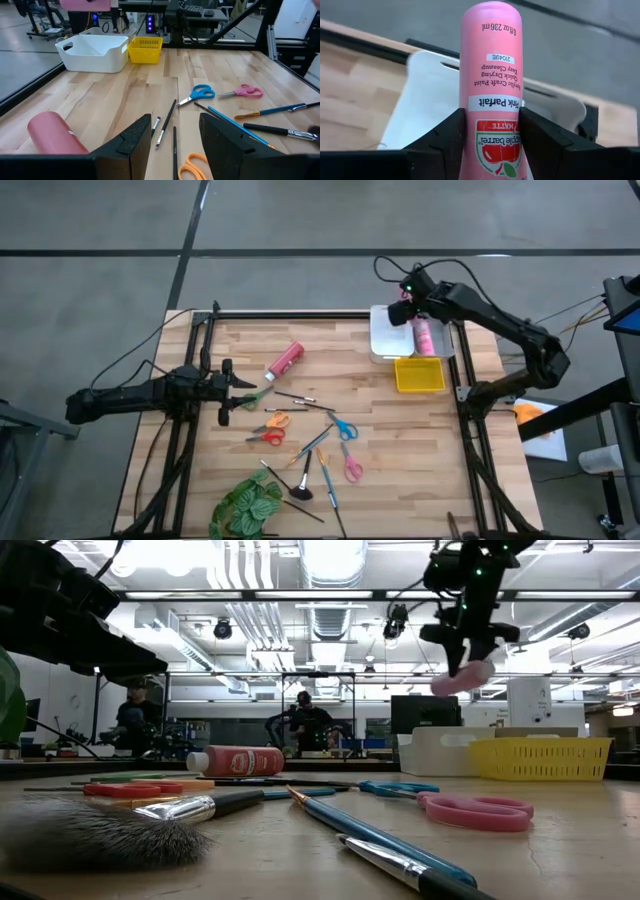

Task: Pick & Place Paint Supplies
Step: Put the pink paint bottle into the gray bin

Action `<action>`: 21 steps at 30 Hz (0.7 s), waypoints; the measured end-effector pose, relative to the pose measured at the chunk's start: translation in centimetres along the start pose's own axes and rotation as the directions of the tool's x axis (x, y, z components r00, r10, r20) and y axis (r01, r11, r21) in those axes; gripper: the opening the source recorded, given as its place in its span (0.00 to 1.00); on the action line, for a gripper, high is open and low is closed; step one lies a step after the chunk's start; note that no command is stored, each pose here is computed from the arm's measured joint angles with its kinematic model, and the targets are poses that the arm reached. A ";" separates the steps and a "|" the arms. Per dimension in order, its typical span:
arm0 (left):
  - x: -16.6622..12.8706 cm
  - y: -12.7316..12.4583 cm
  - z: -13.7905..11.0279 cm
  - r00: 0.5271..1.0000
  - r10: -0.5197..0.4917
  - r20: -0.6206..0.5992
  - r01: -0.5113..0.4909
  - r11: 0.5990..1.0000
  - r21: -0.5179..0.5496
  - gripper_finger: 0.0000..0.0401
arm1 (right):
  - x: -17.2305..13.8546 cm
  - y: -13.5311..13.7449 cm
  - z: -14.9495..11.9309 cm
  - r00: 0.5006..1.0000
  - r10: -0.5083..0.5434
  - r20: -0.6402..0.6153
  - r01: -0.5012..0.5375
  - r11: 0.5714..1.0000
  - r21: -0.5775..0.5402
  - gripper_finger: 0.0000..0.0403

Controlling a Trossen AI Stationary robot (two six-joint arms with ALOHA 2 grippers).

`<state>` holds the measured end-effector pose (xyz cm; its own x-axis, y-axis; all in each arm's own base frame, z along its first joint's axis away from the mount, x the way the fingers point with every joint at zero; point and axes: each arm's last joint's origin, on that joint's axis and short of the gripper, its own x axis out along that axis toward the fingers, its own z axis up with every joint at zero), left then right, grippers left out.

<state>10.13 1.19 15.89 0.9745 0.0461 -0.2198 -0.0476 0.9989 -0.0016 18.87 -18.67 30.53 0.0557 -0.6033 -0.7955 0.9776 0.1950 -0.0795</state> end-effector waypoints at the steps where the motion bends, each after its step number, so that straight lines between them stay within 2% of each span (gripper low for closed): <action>1: 0.0 0.0 0.0 1.000 0.000 0.000 0.000 1.000 0.000 0.42 | 0.3 -0.4 -0.2 1.000 -0.012 -0.008 0.012 1.000 0.028 0.41; 8: 0.0 0.0 0.0 1.000 0.000 0.000 0.000 1.000 0.000 0.42 | 2.7 -3.0 -2.4 0.990 -0.100 -0.096 0.114 0.981 0.155 0.41; 14: 0.0 0.0 0.0 1.000 0.000 0.001 0.000 1.000 0.000 0.42 | 3.9 -4.1 -4.3 0.980 -0.132 -0.146 0.162 0.964 0.213 0.41; 21: 0.0 0.0 0.0 1.000 0.000 0.000 0.000 1.000 0.000 0.42 | 4.8 -3.8 -4.7 0.971 -0.199 -0.135 0.223 0.956 0.192 0.41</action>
<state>10.13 1.19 15.90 0.9745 0.0461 -0.2195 -0.0476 0.9989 -0.0015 14.44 -18.68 24.13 -0.1678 -0.5196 -0.8377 0.9858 -0.0966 -0.1376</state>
